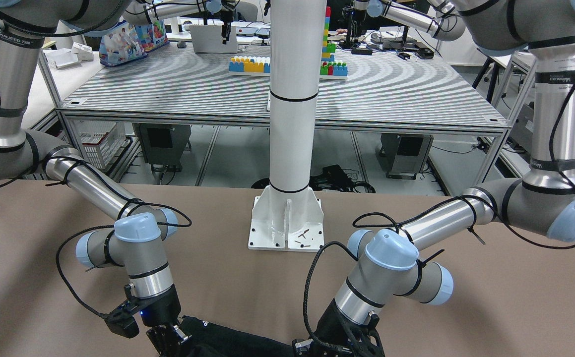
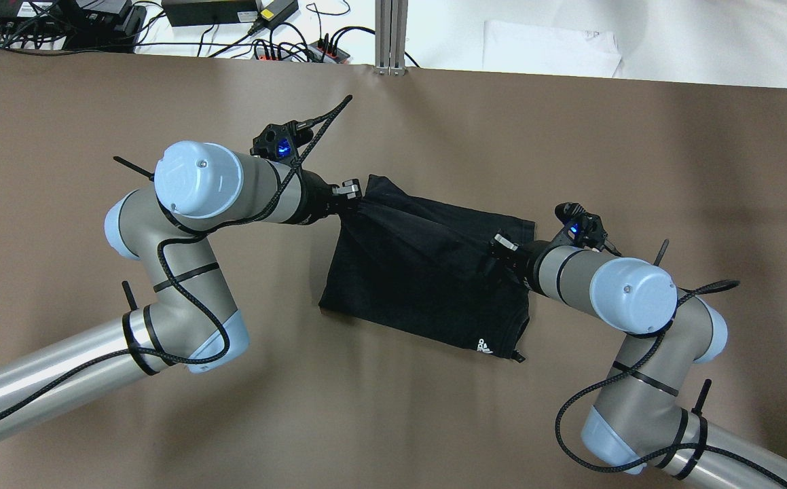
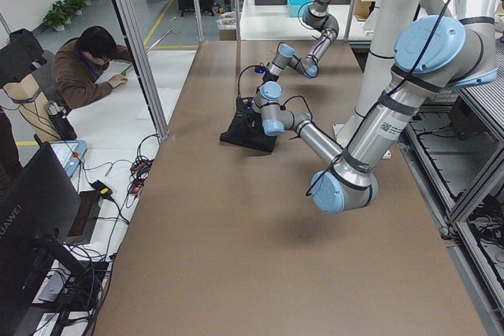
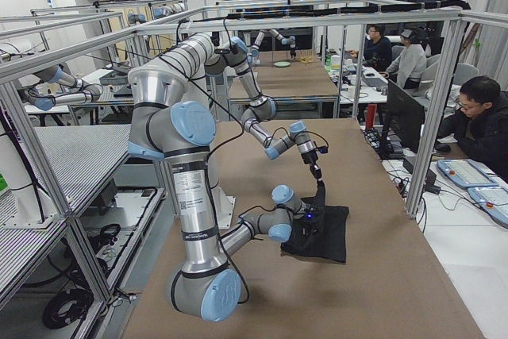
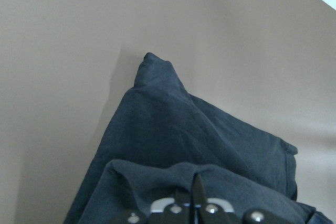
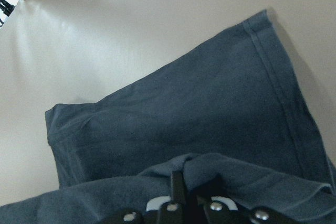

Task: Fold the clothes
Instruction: 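Lift the near end with both grippers and fold it toward the far end, then lay the folded end down and open both grippers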

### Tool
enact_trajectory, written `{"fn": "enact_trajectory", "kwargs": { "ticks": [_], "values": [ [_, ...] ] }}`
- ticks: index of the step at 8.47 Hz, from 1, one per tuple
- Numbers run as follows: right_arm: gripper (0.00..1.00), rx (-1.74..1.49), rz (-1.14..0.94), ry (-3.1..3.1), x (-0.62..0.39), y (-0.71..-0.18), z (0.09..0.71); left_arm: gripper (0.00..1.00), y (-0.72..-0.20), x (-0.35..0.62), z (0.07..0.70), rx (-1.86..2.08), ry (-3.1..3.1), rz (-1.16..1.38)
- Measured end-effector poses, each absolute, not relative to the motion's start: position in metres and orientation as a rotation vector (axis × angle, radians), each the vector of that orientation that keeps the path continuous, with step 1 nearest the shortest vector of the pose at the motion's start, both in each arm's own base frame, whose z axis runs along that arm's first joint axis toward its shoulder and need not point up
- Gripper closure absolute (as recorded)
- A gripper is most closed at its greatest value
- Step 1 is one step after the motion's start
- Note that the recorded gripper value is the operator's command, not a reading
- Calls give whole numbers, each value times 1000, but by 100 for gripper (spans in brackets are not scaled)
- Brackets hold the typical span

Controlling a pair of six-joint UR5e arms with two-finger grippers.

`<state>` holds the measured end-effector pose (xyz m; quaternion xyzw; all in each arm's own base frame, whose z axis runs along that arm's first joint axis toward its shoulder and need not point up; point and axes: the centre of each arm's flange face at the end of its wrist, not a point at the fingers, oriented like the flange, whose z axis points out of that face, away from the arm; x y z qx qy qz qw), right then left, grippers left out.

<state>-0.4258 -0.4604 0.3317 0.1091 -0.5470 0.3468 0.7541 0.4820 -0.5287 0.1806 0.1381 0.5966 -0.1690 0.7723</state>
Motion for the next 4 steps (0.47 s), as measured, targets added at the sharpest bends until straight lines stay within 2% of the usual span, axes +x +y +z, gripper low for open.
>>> {"fn": "enact_trajectory", "kwargs": {
  "ticks": [1, 2, 3, 4],
  "values": [
    [100, 241, 758, -1185, -428, -465, 334, 100, -536, 490, 187, 303, 1294, -365],
    [88, 245, 762, -1185, -428, -469, 333, 100, -543, 499, 192, 306, 1296, -364],
    [8, 250, 766, -1185, -427, -472, 332, 1, -548, 504, 194, 308, 1297, -363],
    [6, 253, 769, -1186, -425, -475, 332, 0, -550, 507, 193, 310, 1300, -362]
  ]
}}
